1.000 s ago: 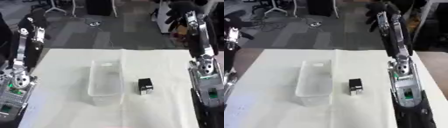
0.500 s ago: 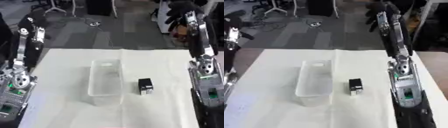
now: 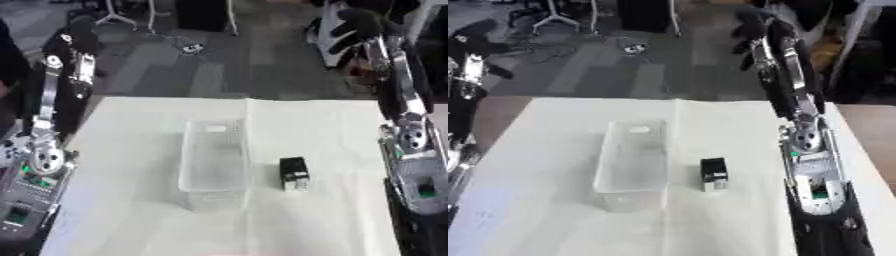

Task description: Pick up objects on the table and place them in the box.

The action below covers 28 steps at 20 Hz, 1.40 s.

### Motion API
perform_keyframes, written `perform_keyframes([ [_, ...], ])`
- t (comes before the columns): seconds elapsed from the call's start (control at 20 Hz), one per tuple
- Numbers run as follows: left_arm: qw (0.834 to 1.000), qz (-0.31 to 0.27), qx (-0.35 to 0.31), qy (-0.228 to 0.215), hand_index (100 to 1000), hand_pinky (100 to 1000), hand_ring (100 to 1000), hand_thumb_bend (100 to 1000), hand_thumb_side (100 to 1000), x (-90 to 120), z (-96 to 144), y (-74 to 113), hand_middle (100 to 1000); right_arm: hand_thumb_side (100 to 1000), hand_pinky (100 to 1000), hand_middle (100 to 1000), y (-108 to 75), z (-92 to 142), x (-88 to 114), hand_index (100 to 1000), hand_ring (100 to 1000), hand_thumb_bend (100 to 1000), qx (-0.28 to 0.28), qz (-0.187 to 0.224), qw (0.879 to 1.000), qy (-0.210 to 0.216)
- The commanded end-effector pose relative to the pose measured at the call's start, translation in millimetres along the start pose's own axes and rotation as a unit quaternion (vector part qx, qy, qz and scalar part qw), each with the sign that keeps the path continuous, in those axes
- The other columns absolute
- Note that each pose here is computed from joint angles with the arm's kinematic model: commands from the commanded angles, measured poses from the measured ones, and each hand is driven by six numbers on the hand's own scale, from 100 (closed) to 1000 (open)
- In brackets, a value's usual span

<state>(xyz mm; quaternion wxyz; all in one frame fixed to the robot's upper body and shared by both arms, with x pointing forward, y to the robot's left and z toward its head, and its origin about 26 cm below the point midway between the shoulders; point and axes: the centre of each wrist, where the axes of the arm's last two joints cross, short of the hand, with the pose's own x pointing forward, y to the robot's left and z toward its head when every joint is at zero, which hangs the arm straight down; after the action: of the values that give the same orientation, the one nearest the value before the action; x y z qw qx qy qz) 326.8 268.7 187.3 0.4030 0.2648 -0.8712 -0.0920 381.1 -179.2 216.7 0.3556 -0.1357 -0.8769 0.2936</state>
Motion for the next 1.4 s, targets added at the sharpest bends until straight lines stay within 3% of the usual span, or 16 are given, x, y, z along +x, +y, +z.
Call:
perform_keyframes([
  [0.05,1.000,-0.002,0.001,-0.011,870,492,750,156,1000,4,-4,4.3,845,1000,416,625,-6.9,-16,-15,868,553,398,0.055,0.061,0.997,0.007],
  [0.1,1.000,-0.002,0.000,-0.010,870,491,749,156,1000,4,-4,4.1,845,1000,433,637,-6.6,-21,-20,896,558,451,0.074,0.079,0.994,0.010],
  [0.25,1.000,-0.002,-0.005,-0.009,870,490,749,156,1000,3,-3,3.4,845,1000,451,641,-6.0,-39,-43,901,559,479,0.135,0.140,0.980,0.028],
  [0.4,1.000,-0.003,-0.006,-0.007,870,489,749,155,1000,2,-2,3.4,845,1000,506,668,-8.8,-52,-64,895,577,529,0.184,0.205,0.960,0.046],
  [0.65,1.000,-0.005,-0.008,-0.008,870,491,750,156,1000,1,-2,3.9,845,1000,629,723,-12.3,-66,-91,889,627,601,0.257,0.324,0.908,0.062],
  [0.95,1.000,-0.006,-0.006,-0.007,870,492,750,156,1000,1,-2,4.5,845,1000,720,746,-10.9,-69,-107,866,659,668,0.292,0.435,0.850,0.056],
  [1.15,1.000,-0.006,-0.007,-0.008,870,491,750,156,1000,1,-2,4.1,845,1000,776,749,-7.9,-64,-114,859,676,723,0.306,0.487,0.817,0.049],
  [1.4,1.000,-0.007,-0.007,-0.007,870,491,750,155,1000,1,-2,4.3,845,1000,848,771,-4.8,-58,-124,871,711,802,0.344,0.517,0.783,0.043],
])
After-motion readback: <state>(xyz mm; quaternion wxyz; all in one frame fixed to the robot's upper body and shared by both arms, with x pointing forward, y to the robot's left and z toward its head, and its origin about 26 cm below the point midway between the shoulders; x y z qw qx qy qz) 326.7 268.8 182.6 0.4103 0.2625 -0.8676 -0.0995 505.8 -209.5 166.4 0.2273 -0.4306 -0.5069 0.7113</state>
